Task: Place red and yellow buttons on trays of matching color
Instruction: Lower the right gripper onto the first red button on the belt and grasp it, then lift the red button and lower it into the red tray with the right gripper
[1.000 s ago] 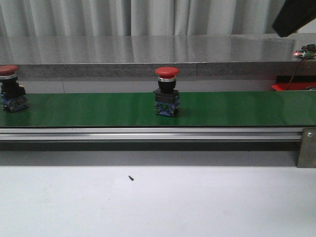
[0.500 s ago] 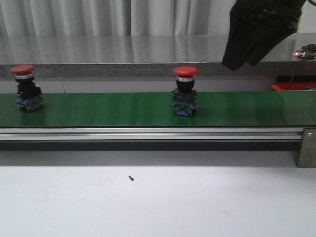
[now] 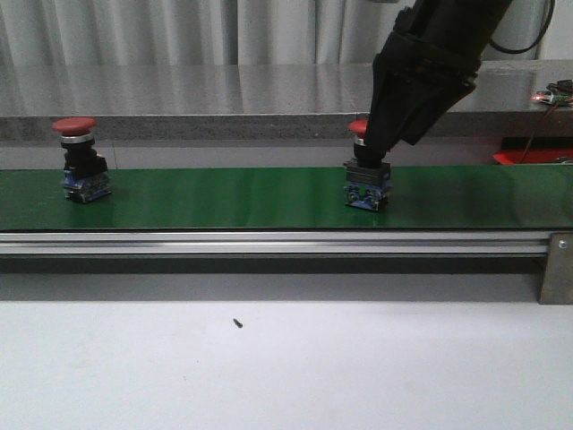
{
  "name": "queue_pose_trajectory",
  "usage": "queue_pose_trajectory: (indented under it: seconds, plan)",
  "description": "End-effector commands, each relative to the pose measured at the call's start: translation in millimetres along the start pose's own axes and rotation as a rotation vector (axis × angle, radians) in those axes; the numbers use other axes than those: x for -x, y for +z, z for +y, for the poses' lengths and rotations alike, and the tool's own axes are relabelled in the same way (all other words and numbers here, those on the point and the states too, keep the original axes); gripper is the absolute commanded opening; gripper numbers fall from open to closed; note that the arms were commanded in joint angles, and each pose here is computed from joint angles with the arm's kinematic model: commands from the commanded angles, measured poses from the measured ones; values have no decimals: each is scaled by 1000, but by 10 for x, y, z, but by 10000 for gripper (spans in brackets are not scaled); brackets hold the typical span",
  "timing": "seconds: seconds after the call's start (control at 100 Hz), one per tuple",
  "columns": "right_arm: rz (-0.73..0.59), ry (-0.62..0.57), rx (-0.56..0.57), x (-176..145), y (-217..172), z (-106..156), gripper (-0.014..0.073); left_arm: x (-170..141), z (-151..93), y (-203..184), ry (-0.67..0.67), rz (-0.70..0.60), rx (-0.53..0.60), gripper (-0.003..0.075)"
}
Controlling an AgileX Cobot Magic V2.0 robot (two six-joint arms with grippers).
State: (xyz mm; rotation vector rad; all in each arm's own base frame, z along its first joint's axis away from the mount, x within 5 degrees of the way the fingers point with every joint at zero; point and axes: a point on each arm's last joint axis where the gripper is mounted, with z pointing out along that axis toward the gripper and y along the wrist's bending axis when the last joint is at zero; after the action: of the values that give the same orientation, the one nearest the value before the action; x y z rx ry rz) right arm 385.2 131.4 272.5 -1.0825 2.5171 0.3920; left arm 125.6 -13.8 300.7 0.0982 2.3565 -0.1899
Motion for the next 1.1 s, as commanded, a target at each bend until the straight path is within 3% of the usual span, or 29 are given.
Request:
queue_pose_trajectory:
  seconds: [0.0, 0.2, 0.42, 0.49, 0.84, 1.09]
  plan:
    - [-95, -29, -12, 146, -242, 72, 528, 118, -17, -61, 0, -92, -3, -20]
    - [-81, -24, -3, 159, -148, 36, 496, 118, -17, -61, 0, -92, -3, -20]
    - [-76, -22, 0, 155, -126, 29, 194, 118, -17, -61, 0, -92, -3, -20]
    - [-74, -22, 2, 154, -131, 33, 138, 118, -17, -61, 0, -92, -3, -20]
    - [-103, 27, -21, 75, -564, 77, 131, 118, -17, -61, 0, -92, -3, -20]
    - [-178, 156, -130, -185, -1044, -266, 131, 118, -17, -61, 0, -92, -3, -20]
